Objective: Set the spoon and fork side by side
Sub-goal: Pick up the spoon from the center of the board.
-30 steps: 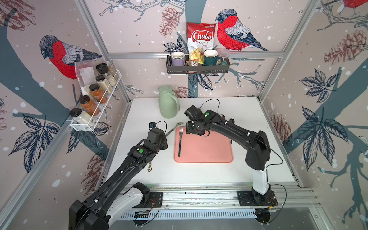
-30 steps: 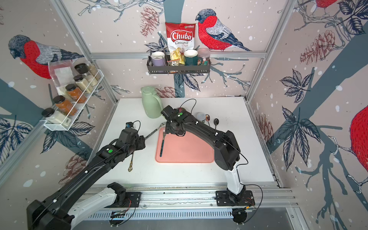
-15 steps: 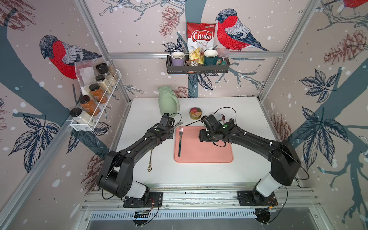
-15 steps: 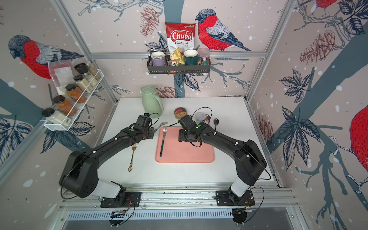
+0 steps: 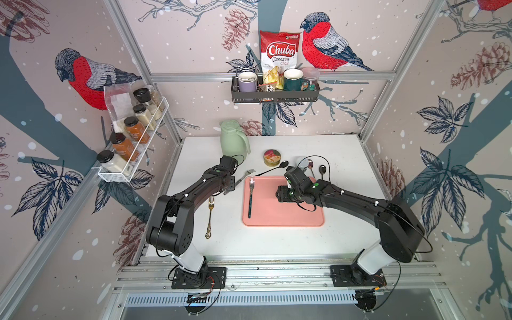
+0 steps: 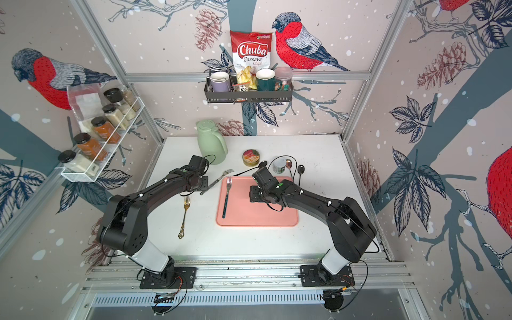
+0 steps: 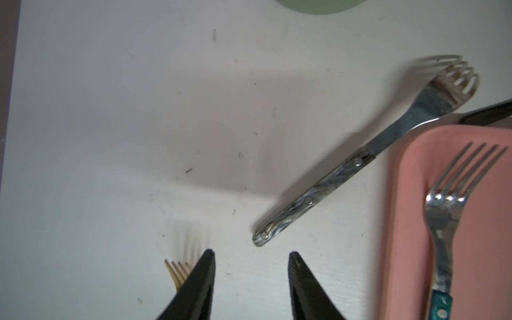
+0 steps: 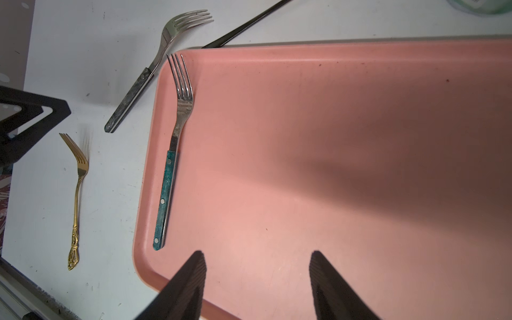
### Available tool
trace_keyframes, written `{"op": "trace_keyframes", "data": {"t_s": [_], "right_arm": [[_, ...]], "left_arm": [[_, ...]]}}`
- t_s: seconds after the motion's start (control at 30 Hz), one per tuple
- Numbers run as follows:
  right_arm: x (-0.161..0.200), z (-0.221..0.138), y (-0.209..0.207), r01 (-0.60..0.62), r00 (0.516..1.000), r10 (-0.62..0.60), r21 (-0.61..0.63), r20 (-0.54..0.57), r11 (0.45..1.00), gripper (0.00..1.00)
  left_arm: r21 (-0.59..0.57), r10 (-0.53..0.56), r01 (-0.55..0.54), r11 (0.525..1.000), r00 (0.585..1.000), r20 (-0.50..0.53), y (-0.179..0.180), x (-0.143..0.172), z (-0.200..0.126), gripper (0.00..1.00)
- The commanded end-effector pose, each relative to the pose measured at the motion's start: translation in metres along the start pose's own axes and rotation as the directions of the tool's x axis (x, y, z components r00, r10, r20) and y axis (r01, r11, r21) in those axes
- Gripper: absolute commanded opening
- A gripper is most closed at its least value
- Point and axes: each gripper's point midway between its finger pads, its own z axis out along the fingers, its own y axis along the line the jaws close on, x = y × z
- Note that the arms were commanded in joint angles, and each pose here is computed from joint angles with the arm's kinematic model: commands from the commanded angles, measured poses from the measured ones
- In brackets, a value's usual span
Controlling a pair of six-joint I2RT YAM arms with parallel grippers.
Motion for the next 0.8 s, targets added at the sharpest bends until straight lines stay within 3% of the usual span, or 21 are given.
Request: {"op": "trace_keyframes", "data": {"t_s": [0.0,0.13,0.27,0.4,0.57,0.77], "right_arm": [[-0.004,0.006,0.007,0.029,0.999,-0.029,-0.033,0.021,0.999,0.62],[0.001,0.015,0.006,0.03,1.0,-0.03,-0.036,0.004,0.999,0.62],[0.0,0.018,0.009,0.026,1.0,-0.026,-0.058,0.006,0.998,0.62],[-0.001,0.015,-0.001,-0.003,1.0,0.003,-0.031,0.019,1.0,0.62],[-0.008,0.009,-0.034,-0.132,0.991,0.132,0.013,0.035,0.991,0.61],[-0.027,-0.024,-0.086,-0.256,0.964,0.249,0.073,0.094,0.964,0.61]], "left_arm": [[-0.053,-0.092,0.092,0.994,0.996,-0.007,0.017,0.011,-0.01,0.41],[-0.183,-0.252,0.237,0.954,0.965,-0.065,0.046,0.057,-0.017,0.39],[-0.179,-0.265,0.252,0.951,0.963,-0.052,0.054,0.071,-0.024,0.4],[-0.065,-0.216,0.211,0.975,0.973,-0.08,0.031,0.069,-0.03,0.4],[0.016,-0.098,0.099,0.995,0.994,-0.05,-0.011,0.051,-0.042,0.43],[0.097,0.003,-0.002,0.995,1.0,-0.011,-0.059,0.029,-0.05,0.43]]}}
